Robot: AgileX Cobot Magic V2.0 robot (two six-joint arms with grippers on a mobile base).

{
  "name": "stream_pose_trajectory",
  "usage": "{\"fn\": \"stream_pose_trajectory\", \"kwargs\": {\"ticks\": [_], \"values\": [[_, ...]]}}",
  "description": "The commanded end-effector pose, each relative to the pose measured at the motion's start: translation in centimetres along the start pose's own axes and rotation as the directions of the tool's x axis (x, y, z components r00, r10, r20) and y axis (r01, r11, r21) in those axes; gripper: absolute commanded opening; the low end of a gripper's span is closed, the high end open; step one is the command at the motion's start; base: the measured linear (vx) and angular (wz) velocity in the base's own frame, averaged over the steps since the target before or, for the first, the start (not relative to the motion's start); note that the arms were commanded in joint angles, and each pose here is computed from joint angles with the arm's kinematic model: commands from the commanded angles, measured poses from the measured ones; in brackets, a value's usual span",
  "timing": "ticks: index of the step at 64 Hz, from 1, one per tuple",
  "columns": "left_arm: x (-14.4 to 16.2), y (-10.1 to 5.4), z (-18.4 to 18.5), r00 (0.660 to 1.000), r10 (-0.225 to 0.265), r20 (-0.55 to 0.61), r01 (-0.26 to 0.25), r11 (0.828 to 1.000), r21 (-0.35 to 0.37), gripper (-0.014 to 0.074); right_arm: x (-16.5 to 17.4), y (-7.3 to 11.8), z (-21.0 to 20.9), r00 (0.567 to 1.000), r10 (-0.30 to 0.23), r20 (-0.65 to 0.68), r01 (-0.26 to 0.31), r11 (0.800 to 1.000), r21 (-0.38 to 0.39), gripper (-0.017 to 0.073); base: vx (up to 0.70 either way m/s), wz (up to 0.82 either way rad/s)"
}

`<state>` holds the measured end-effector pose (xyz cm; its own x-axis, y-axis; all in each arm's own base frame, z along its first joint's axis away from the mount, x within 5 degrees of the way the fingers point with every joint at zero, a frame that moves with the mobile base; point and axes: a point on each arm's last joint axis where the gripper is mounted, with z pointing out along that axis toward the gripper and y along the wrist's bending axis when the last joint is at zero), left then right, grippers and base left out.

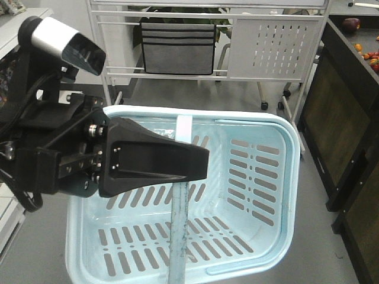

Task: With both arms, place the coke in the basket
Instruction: 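Drive the base to another shelf while holding the basket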

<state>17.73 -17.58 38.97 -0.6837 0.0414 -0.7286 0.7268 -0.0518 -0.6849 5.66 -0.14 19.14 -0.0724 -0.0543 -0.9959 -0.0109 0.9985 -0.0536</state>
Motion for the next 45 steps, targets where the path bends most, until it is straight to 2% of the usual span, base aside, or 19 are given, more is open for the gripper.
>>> {"fn": "stream_pose_trajectory", "kwargs": {"ticks": [1,45], "values": [[-0.56,-3.04,-0.37,0.999,0.031,0.024,-0.034,0.986,0.165,-0.0006,-0.44,0.13,-0.08,0.997,-0.020,0.072,0.020,1.000,-0.010,-0.0005,0.22,-0.10],[-0.56,-3.04,-0.37,0.999,0.031,0.024,-0.034,0.986,0.165,-0.0006,-0.43,0.13,-0.08,0.997,-0.020,0.071,0.020,1.000,-0.010,-0.0005,0.24,-0.02]]}}
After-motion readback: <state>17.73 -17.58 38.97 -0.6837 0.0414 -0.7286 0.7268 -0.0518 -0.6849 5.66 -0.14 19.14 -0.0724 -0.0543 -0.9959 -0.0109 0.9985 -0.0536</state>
